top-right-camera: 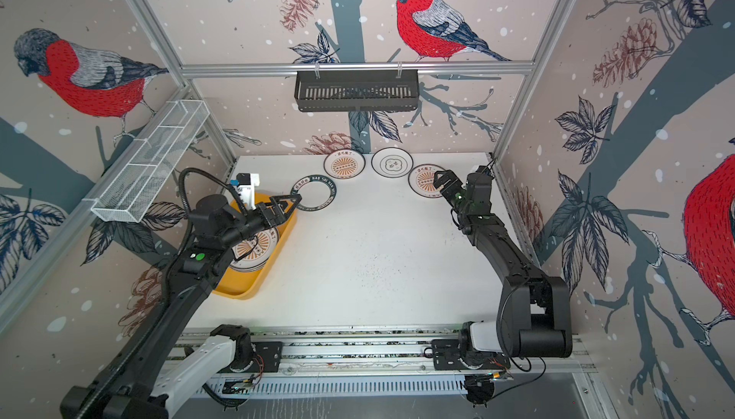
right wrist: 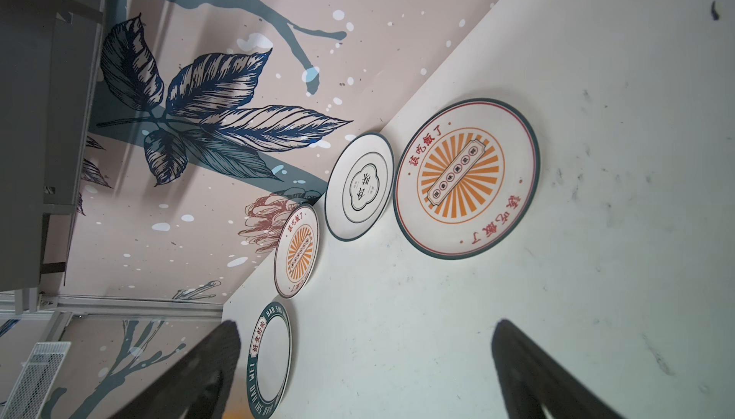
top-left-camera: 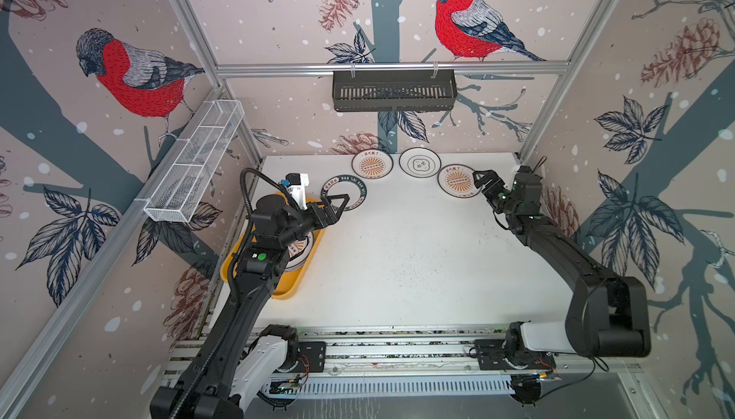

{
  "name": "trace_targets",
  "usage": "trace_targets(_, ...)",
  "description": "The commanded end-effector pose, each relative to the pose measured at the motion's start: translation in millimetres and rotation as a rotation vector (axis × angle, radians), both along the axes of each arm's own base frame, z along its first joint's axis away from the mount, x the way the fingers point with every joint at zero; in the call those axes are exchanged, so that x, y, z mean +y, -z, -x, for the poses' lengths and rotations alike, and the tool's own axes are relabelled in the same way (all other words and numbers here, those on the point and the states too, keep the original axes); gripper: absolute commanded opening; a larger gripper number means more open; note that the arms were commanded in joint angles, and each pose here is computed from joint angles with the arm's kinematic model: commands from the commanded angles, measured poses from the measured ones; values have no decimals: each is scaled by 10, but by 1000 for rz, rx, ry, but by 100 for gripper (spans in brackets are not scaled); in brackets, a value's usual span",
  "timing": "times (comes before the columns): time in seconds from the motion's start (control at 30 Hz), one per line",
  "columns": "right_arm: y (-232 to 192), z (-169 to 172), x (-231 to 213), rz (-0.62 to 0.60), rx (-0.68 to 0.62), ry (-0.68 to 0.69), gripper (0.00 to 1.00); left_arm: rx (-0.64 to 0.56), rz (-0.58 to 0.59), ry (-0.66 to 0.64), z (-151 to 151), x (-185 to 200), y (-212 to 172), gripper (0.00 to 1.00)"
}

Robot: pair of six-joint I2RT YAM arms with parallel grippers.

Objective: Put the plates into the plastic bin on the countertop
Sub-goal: 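Raise the left gripper while the right gripper approaches the far sunburst plate, then lower the right gripper onto the sunburst plate rim nearest the robot and close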

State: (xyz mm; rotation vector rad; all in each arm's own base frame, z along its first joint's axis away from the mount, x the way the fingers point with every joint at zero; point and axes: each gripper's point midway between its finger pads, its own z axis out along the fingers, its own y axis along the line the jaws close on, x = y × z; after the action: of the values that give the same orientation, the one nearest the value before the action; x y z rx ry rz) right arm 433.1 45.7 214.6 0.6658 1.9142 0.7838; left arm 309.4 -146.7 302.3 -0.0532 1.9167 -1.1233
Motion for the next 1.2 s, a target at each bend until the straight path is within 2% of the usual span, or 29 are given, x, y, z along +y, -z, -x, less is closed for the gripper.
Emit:
trace_targets(0.0, 47, 54, -77, 21, 11, 19, 100, -145, -11, 65, -129, -145, -326, 96)
trace_targets(0.13, 160, 93, -190, 16, 41, 39, 99, -150, -86, 114, -331, -297, -320, 96)
trace_targets(0.2, 208, 108, -221, 16, 54, 42, 100, -172, -98, 127, -430, -353, -406, 96)
trace_targets(0.47, 397, 152, -364, 7, 112, 63, 99, -185, -150, 187, -707, -705, -278, 96)
trace_targets(0.67, 504, 122, -361, 4, 133, 57, 99, -190, -180, 250, -739, -967, -72, 96)
trace_targets(0.87, 746, -14, -234, -59, 177, 13, 99, -128, -226, 298, -657, -1053, 218, 96)
trace_targets(1.17, 1137, -301, -65, -158, 242, 6, 99, -168, -238, 283, -532, -993, 138, 96)
